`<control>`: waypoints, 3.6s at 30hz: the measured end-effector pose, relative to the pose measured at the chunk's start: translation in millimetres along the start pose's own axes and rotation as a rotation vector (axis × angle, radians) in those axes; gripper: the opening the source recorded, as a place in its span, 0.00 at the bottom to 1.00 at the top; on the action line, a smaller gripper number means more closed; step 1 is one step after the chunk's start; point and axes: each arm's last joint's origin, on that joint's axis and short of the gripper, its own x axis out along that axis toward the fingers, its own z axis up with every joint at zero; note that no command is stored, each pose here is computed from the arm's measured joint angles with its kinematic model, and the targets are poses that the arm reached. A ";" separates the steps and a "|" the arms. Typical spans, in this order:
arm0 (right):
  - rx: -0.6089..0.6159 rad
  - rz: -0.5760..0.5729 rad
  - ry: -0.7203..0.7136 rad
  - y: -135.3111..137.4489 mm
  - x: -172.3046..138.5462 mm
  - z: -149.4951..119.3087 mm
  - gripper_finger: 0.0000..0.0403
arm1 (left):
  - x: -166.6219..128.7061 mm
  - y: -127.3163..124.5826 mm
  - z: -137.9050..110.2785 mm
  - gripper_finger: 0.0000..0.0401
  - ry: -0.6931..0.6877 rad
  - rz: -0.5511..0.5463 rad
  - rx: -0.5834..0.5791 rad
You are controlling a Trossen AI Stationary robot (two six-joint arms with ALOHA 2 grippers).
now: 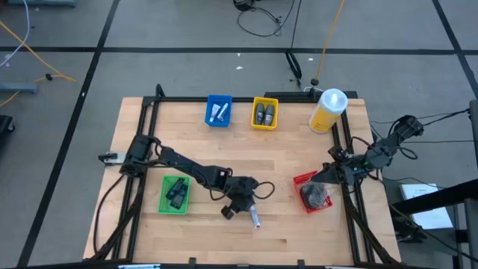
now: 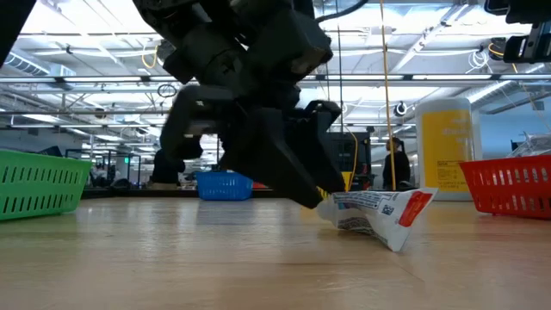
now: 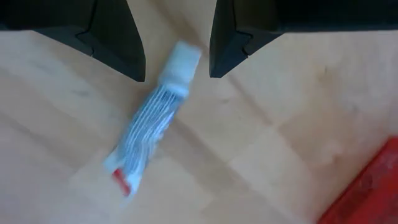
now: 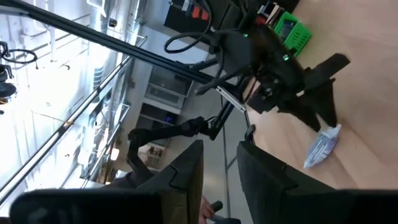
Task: Pick & Place Travel size toiletries
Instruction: Put the white toothpaste into the blue basket
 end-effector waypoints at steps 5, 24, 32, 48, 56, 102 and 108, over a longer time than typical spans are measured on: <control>-0.002 -0.006 0.001 -0.6 0.0 -0.1 0.22 | 10.0 -8.9 -2.6 0.44 0.016 -0.020 0.024; -0.003 -0.022 -0.020 -1.6 -0.1 0.3 0.22 | 17.2 -17.7 9.0 0.44 -0.063 -0.010 -0.093; -0.005 -0.027 -0.019 -2.1 -0.1 0.1 0.22 | 18.7 -16.9 8.5 0.44 -0.055 0.020 -0.092; -0.005 -0.036 -0.043 -2.4 -0.1 0.8 0.22 | 24.2 -17.9 3.3 0.33 -0.036 0.010 -0.125; -0.005 -0.039 -0.042 -2.7 -0.1 0.7 0.22 | 24.5 -18.6 4.0 0.13 -0.042 0.007 -0.189; -0.082 -0.076 -0.025 -5.2 4.5 -1.9 0.22 | -228.8 61.4 -19.5 0.11 0.102 1.148 -1.250; -0.084 -0.087 -0.023 -5.8 6.2 -2.8 0.22 | -241.5 92.8 -58.3 0.11 0.145 1.233 -1.387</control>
